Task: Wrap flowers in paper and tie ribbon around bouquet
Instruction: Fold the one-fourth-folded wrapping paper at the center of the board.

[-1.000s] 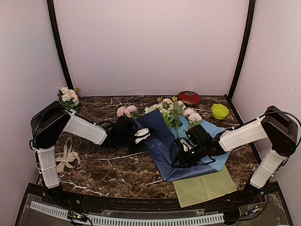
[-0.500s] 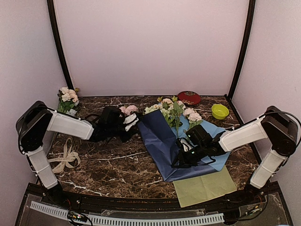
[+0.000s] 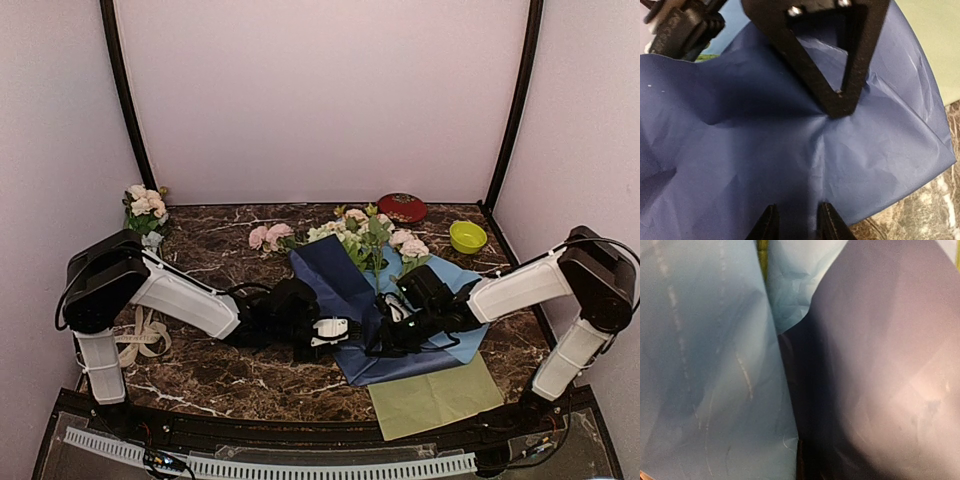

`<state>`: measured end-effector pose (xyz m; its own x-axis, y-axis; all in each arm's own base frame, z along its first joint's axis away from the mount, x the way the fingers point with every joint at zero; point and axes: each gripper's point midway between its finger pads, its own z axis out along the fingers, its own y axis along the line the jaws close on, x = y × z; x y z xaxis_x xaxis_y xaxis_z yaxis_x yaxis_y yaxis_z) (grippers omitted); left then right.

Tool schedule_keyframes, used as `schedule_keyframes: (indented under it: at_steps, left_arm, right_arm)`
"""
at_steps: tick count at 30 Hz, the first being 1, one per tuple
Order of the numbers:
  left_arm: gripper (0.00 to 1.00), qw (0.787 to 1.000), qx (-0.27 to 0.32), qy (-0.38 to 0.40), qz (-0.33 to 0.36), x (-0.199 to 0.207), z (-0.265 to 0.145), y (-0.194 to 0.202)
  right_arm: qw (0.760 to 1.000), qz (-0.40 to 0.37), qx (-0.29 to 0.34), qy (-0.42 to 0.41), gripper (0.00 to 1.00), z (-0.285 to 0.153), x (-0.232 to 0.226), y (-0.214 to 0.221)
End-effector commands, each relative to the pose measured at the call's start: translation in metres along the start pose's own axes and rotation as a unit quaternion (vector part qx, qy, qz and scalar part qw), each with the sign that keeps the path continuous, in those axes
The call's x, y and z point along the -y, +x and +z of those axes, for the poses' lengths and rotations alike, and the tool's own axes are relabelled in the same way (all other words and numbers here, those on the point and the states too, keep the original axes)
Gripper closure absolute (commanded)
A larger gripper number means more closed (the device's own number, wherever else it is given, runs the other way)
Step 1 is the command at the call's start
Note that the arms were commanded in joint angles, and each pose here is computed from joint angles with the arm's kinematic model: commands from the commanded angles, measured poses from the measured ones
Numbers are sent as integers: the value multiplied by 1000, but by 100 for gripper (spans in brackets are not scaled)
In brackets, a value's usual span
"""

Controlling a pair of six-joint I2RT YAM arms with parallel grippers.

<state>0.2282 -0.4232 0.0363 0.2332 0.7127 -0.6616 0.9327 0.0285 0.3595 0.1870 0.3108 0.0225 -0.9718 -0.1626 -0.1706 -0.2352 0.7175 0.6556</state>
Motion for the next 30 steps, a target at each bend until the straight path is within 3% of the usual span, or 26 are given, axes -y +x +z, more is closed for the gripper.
schedule_keyframes:
  at_steps: [1, 5, 10, 19, 24, 30]
  left_arm:
    - [71, 999, -24, 11, 40, 8, 1, 3]
    - [71, 997, -43, 27, 49, 17, 2, 14]
    - [72, 997, -46, 46, 49, 25, 3, 19]
    - [73, 998, -39, 34, 47, 20, 1, 13]
    - [72, 999, -14, 27, 42, 14, -4, -2]
    - [62, 999, 47, -17, 13, -17, -7, -48]
  right_arm:
    - [1000, 3, 8, -2, 95, -4, -3, 3]
    - [999, 2, 39, 12, 81, -19, -5, -6]
    - [996, 7, 68, 52, 78, -35, 4, -11]
    - [997, 15, 55, 52, 100, -29, 11, -5]
    - [996, 28, 53, 59, 100, -27, 20, 1]
    - [997, 43, 51, 44, 100, -22, 21, 5]
